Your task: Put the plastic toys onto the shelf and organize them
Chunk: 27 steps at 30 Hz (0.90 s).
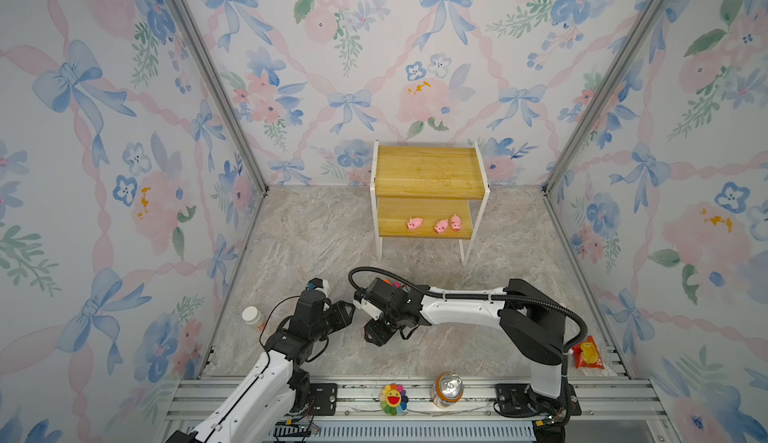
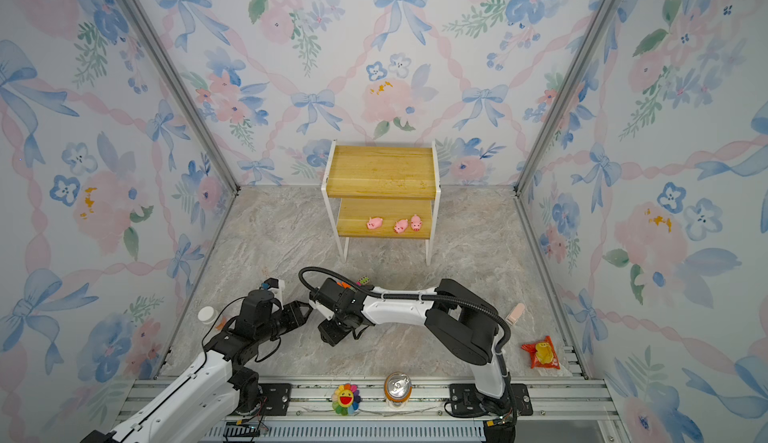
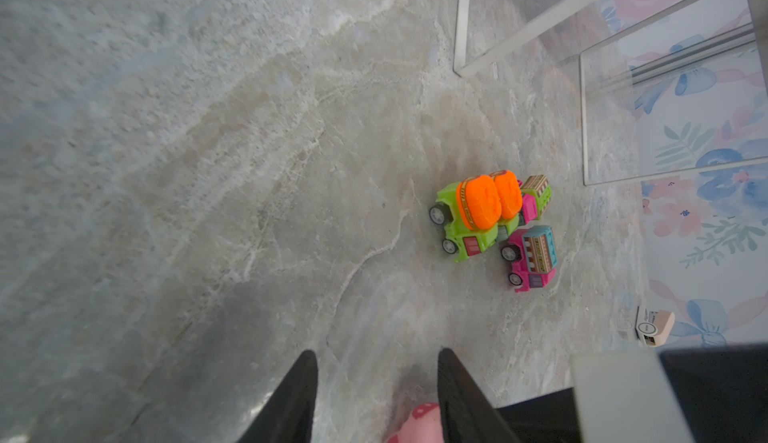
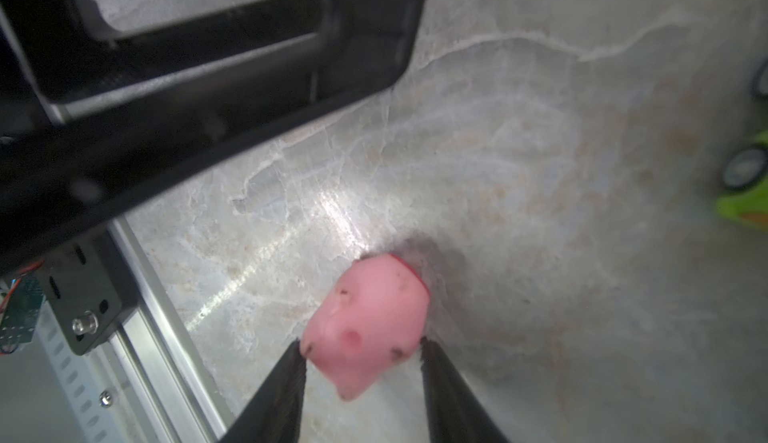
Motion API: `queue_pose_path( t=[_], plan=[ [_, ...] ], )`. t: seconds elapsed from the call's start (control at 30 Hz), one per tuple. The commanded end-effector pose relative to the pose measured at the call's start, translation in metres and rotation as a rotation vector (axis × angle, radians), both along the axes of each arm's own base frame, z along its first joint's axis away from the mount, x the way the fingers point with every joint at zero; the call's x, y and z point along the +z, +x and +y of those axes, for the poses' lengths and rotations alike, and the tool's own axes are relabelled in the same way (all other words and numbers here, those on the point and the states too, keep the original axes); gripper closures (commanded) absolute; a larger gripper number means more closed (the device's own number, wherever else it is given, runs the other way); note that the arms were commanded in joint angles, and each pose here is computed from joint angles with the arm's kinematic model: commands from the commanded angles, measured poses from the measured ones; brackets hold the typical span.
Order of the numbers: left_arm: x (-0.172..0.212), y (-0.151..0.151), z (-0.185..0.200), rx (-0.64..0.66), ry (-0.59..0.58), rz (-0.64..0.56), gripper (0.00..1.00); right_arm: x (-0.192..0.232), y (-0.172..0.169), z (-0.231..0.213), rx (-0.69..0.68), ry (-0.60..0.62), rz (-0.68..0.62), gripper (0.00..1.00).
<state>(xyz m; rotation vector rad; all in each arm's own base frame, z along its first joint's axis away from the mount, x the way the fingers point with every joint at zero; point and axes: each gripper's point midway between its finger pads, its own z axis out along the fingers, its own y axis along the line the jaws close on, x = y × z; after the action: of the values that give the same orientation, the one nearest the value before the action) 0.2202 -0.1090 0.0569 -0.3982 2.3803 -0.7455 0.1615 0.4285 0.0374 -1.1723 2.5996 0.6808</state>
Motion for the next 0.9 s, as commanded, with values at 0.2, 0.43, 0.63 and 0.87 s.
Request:
queue_pose_path(
  t=[0.2, 0.43, 0.63, 0.87],
  plan=[
    [-0.002, 0.001, -0.001, -0.022, 0.009, -0.017, 0.52, 0.000, 0.022, 0.003, -0.048, 0.024, 0.006, 0.67],
    [-0.004, 0.000, -0.001, -0.027, 0.008, -0.016, 0.51, 0.002, 0.035, 0.003, -0.074, 0.037, 0.021, 0.71],
    [-0.004, -0.001, -0.001, -0.025, 0.002, -0.020, 0.51, 0.005, 0.048, 0.006, -0.084, 0.041, 0.020, 0.71],
    [-0.006, -0.003, 0.000, -0.021, -0.001, -0.015, 0.51, 0.004, 0.059, 0.015, -0.088, 0.038, 0.030, 0.73]
  ],
)
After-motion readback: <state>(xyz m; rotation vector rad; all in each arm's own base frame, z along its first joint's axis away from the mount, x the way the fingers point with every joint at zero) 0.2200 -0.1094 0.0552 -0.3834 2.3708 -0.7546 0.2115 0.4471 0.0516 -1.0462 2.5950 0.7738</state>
